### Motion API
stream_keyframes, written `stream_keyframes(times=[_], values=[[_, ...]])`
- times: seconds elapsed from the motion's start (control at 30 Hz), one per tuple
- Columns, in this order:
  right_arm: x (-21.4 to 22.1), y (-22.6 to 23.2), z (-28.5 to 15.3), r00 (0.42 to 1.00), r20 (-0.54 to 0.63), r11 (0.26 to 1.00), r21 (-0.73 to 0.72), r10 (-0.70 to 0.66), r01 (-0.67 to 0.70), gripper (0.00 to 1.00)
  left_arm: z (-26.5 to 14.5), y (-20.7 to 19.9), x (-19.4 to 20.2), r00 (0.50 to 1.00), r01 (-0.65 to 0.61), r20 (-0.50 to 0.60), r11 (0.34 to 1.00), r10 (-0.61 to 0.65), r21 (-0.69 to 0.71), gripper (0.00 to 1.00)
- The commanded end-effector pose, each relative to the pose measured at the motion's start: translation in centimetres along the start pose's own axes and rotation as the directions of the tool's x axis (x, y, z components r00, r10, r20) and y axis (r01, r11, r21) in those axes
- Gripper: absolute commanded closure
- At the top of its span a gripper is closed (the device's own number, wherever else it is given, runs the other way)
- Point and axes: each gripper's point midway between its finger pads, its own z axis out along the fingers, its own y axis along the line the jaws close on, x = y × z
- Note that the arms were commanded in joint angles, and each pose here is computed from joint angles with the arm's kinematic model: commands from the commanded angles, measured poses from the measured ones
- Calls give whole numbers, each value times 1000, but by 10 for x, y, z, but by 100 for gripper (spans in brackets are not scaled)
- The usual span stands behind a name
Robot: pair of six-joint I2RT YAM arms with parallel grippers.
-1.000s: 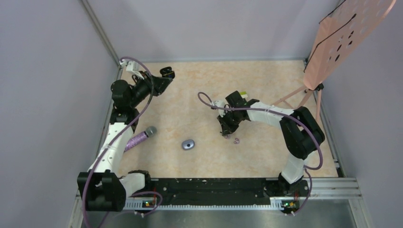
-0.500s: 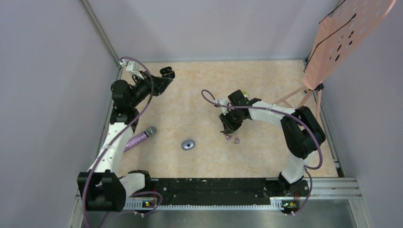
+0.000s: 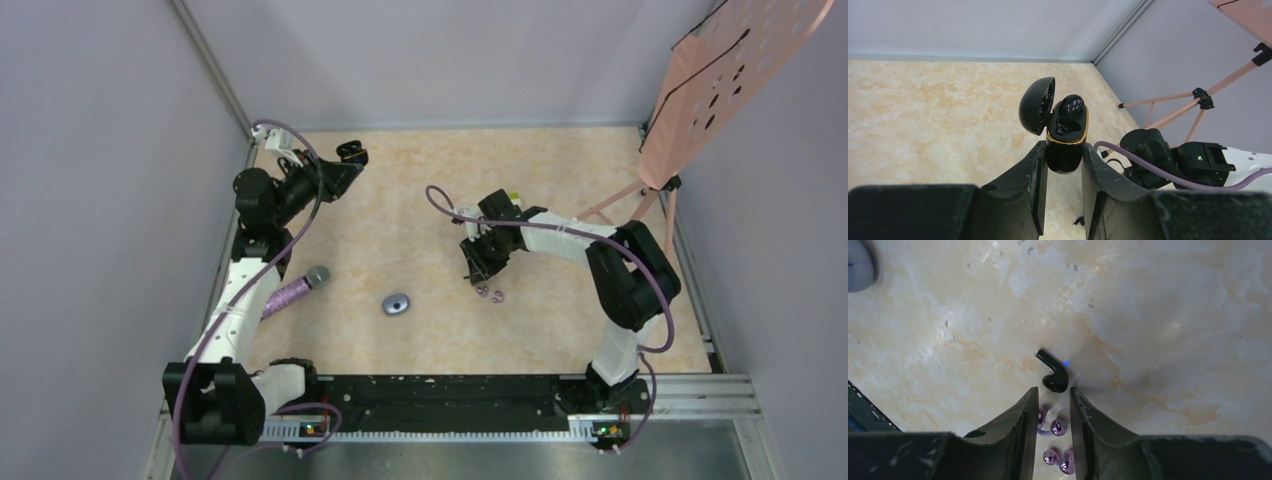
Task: Insert the wireless bluetooth earbuds into the charging case
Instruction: Pick up the earbud from the center of the board.
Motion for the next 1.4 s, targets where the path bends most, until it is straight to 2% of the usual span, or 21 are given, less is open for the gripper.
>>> stream_keyframes(times=[0.0,0.53,0.73,0.87,0.97,1.03,1.13,1.2,1.23,1.37], values=[[-19,4,3,999,32,1000,12,0,-1,71,-3,-15,-24,996,-59,61,998,57,27,100],[-13,-8,14,1000,-10,993,117,2,-1,73,-4,-13,-21,997,-53,64,998,51,20,100],[-2,-3,20,993,-50,984,138,-110,116,82,-4,-11,-18,997,-49,60,999,48,17,100],[-6,1,17,976,-50,965,149,-210,215,100,-4,-8,-14,997,-47,56,999,46,14,100],[-29,-9,-5,946,-25,918,232,-324,321,100,-3,-5,-10,997,-60,41,998,59,15,100],[-53,-16,-30,904,4,862,304,-427,406,100,-2,-5,-5,998,-63,21,998,62,29,100],[-105,-11,-85,793,107,747,429,-600,507,100,1,-4,3,998,-67,-12,996,68,55,100],[-140,2,-128,680,185,656,525,-710,542,100,4,-8,7,994,-110,-21,991,112,80,100],[-157,13,-157,605,222,603,577,-765,551,100,6,-10,10,991,-129,-29,987,133,95,100],[-198,49,-232,372,234,415,729,-898,544,100,17,-26,20,979,-186,-51,971,196,151,100]])
